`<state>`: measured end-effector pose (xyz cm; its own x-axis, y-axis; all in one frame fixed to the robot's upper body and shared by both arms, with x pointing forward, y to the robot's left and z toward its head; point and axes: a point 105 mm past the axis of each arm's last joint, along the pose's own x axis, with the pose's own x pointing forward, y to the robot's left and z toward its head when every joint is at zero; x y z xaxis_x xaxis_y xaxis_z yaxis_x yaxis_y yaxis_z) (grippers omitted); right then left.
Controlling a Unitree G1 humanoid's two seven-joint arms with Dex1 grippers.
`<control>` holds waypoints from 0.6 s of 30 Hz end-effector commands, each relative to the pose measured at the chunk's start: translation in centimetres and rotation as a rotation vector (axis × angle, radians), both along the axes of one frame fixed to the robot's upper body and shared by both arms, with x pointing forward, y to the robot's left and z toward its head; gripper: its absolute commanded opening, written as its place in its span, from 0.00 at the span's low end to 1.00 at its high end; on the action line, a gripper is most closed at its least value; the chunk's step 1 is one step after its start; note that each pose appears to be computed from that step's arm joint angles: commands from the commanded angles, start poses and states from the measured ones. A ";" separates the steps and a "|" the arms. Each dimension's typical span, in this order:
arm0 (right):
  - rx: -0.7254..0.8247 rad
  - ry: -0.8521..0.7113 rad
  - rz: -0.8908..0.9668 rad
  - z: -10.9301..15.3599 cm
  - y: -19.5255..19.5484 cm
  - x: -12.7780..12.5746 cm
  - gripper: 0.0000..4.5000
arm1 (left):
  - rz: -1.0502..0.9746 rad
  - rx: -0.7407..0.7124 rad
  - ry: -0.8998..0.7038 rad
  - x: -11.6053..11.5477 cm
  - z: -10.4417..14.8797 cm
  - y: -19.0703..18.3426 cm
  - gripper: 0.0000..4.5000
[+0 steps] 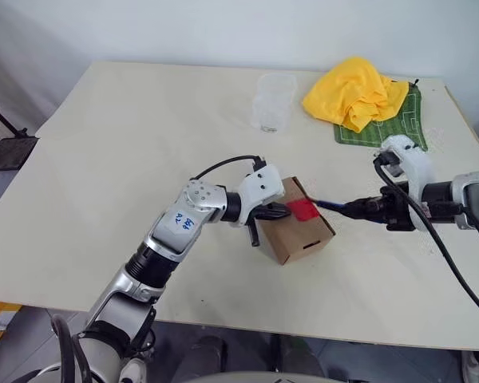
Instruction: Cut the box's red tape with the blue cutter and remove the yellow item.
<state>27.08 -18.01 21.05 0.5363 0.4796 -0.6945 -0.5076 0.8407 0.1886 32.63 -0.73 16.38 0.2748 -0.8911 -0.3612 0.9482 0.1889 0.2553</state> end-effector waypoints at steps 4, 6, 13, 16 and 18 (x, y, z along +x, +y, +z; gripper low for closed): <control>-0.017 0.084 0.060 -0.9 0.1 -1.4 0.01 | 0.032 0.040 0.035 0.0 -1.5 0.4 0.00; -0.019 0.088 0.063 -0.8 0.0 -1.6 0.01 | 0.032 0.044 0.039 0.0 -1.6 0.4 0.00; -0.032 0.092 0.078 -0.1 -0.5 -2.3 0.01 | 0.032 0.045 0.046 -0.1 -1.9 0.2 0.00; -0.044 0.083 0.068 0.7 -1.1 -2.8 0.01 | 0.026 0.043 0.045 -0.1 -1.8 0.1 0.00; -0.042 0.054 0.070 1.9 -1.4 -3.0 0.01 | 0.016 0.035 0.038 -0.1 -1.5 0.0 0.00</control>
<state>24.51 -19.80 21.26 0.4468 0.4512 -0.7725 -0.5210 0.8332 0.1854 32.61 -0.93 16.30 0.2814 -0.8900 -0.3587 0.9471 0.1976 0.2527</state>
